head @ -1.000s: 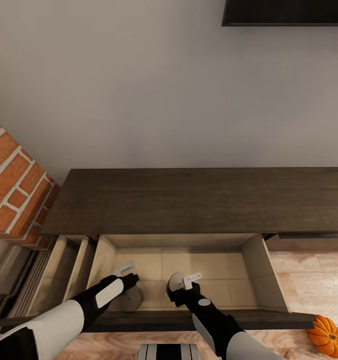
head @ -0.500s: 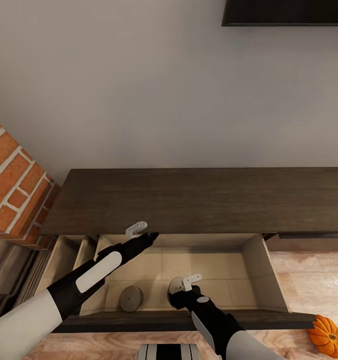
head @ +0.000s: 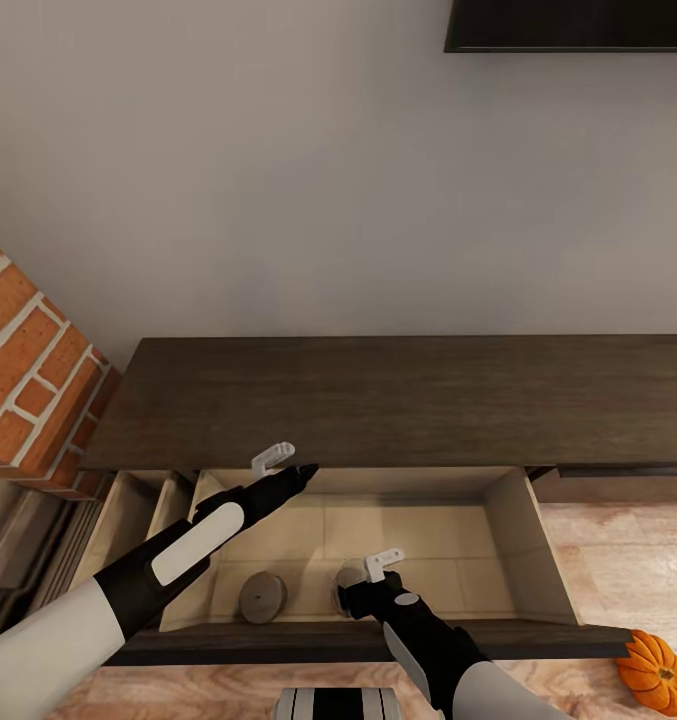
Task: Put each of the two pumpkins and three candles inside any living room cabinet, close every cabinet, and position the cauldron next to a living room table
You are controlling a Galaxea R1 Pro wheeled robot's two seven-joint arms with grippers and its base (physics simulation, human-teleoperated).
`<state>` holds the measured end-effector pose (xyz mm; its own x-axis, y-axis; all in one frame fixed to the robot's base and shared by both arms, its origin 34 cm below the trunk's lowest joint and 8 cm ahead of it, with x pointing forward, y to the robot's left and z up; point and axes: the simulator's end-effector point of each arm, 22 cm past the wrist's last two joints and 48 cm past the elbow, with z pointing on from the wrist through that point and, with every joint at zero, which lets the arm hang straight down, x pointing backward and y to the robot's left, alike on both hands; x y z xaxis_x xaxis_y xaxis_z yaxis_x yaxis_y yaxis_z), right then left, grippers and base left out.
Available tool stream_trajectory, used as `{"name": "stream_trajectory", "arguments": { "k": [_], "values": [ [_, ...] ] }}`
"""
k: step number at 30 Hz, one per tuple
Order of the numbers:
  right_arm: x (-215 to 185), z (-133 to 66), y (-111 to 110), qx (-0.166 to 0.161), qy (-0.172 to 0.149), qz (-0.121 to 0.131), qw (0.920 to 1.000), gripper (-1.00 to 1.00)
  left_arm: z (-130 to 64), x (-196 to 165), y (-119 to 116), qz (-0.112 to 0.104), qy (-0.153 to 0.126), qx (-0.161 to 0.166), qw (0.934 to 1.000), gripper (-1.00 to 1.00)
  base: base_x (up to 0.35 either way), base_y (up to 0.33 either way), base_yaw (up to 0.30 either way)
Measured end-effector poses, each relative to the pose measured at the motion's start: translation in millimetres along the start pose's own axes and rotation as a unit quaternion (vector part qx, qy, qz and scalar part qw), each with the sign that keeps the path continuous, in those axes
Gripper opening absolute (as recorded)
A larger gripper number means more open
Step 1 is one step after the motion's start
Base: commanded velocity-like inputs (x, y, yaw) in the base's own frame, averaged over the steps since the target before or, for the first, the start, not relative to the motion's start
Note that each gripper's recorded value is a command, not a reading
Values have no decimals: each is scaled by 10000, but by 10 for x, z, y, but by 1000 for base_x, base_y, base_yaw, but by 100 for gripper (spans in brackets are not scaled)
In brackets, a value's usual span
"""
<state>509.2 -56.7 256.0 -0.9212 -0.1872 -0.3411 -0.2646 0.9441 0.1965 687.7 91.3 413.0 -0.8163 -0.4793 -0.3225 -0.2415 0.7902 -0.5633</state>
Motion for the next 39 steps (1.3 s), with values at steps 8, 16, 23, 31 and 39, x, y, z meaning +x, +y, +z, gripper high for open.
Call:
{"name": "stream_trajectory", "arguments": {
  "k": [8,16,23,31,39],
  "values": [
    [0,0,0,0,0,0,10000,100,-1,-2,-3,-2,-2,3,10000,100,0,0,0],
    [0,0,0,-1,-1,0,10000,100,-2,-3,-7,-1,-3,8,10000,100,0,0,0],
    [-51,-5,11,-10,-48,17,10000,100,-6,-5,-29,1,-5,32,10000,100,0,0,0],
    [-788,-176,129,-167,-391,62,9991,100,-28,-18,-105,18,-22,117,9999,100,0,0,0],
    [-731,-173,112,-160,-270,76,9995,100,-66,-1,-271,57,-25,295,9995,100,0,0,0]
  ]
}}
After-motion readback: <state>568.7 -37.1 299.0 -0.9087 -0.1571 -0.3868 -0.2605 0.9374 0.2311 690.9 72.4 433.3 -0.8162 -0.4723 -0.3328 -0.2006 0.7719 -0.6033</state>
